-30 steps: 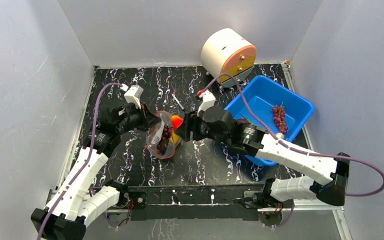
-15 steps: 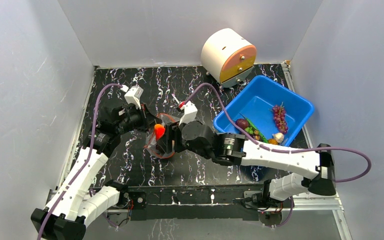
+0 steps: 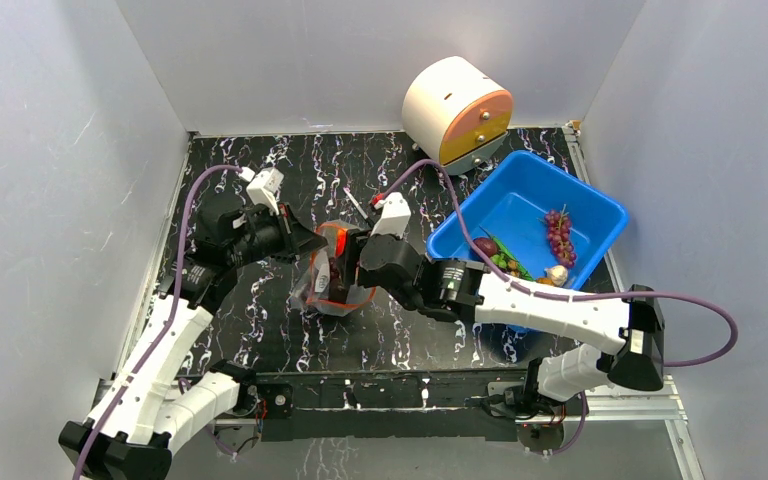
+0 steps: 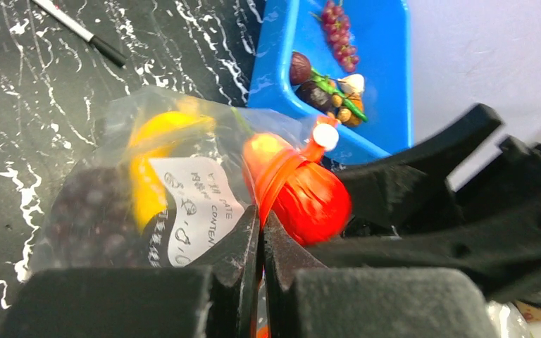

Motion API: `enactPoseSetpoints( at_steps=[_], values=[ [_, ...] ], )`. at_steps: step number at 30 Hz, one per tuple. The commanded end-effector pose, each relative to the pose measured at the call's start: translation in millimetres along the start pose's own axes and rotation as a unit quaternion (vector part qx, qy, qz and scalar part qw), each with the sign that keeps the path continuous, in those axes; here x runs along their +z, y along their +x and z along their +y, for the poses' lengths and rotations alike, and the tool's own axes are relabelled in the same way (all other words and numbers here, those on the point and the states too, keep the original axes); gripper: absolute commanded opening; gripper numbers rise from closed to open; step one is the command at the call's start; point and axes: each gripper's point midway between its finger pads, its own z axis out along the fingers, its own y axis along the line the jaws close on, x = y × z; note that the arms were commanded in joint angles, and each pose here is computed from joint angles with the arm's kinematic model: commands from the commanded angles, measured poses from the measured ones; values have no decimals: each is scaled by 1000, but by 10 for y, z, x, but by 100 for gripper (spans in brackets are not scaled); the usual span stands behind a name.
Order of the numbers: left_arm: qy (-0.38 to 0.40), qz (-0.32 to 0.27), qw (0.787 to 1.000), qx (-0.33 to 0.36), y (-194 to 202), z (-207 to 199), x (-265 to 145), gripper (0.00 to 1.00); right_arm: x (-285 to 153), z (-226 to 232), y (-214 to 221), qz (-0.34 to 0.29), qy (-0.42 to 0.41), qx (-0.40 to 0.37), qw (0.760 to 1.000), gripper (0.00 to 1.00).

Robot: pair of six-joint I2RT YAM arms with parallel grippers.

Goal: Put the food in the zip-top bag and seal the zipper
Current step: Place the fake fruit in the zipper food storage bag.

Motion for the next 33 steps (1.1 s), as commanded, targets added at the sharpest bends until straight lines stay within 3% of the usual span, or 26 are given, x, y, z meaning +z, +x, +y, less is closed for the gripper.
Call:
enactPoseSetpoints(
  at_steps=[1, 13, 23, 28, 33],
  values=[
    [57, -27, 998, 6, -228, -370, -159, 0, 109, -157, -127, -10, 32, 19, 999, 50],
    [55, -29, 998, -1, -183, -289, -71, 0, 278, 118, 29, 20, -38, 40, 998, 51],
    [9, -37, 999, 18, -330, -160, -24, 0, 581, -149, -213, 0, 8, 35, 999, 54],
    [-24, -45, 998, 26, -393, -30, 14, 0, 551, 8, -275, -3, -48, 10, 999, 64],
    [-35, -37, 998, 36, -378, 48, 74, 0, 494, -4, -245, 9, -53, 5, 999, 66]
  ],
)
